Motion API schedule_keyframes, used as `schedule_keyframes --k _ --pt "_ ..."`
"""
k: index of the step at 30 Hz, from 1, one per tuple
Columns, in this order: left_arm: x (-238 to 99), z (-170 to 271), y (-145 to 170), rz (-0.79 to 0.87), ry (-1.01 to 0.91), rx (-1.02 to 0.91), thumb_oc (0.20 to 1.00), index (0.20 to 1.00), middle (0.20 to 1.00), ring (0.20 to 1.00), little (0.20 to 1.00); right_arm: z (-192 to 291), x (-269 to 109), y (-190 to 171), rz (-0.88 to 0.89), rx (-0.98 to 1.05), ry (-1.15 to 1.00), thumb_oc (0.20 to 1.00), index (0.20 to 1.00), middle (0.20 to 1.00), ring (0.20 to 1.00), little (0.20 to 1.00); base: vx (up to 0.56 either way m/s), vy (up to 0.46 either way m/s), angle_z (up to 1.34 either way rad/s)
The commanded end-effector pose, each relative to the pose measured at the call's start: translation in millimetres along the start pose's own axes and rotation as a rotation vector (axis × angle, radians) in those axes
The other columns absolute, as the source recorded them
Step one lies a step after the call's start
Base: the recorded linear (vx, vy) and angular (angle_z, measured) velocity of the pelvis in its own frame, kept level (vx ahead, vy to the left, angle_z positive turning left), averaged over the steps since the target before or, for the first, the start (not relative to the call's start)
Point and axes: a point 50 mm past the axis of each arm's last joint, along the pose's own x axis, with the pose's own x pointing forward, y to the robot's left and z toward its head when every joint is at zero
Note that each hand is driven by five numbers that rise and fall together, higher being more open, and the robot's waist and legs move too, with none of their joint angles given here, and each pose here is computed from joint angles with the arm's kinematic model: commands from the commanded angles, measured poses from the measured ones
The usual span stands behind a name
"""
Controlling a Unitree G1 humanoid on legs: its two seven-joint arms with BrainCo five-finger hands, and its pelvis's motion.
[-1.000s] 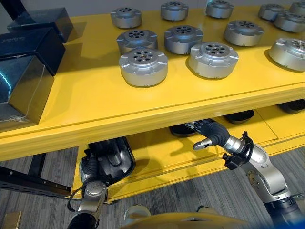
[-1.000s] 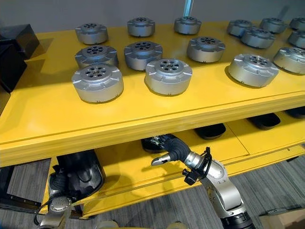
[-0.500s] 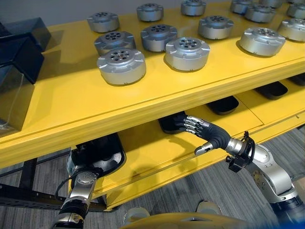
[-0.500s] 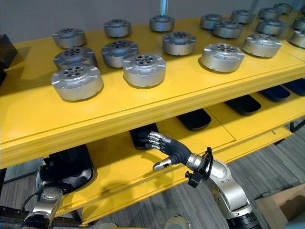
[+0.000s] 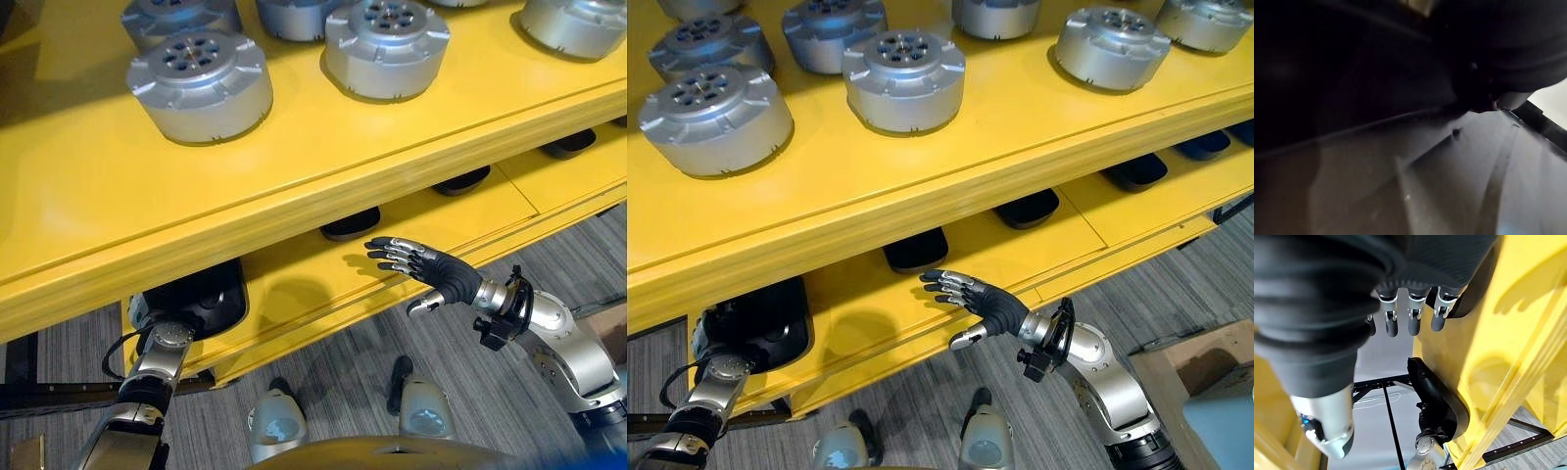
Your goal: Move parts from the plastic box to the shelf.
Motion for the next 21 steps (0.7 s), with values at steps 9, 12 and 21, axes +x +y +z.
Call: schedule_keyframes --k 9,12,21 --pt "28.6 21.7 41.7 0.221 0.016 -0.057 0.2 0.2 0.2 0.2 0.2 45.1 11.5 -7.1 -0.058 -0.169 -0.22 1.0 1.0 1.0 1.0 1.0 -0.09 -0.003 0.0" --pt "33.5 31.1 44.2 0.254 0.113 -0.243 0.2 0.2 0.2 0.2 0.2 55.3 16.4 -9.1 -0.076 -0.197 -0.251 1.0 1.0 1.0 1.0 1.0 -0.07 -0.013 -0.02" --pt "41.9 51.5 55.7 0.339 0.063 -0.164 0.2 0.2 0.2 0.2 0.2 70.1 21.7 -13.9 -0.061 -0.181 -0.299 1.0 1.0 1.0 1.0 1.0 -0.03 0.006 -0.01"
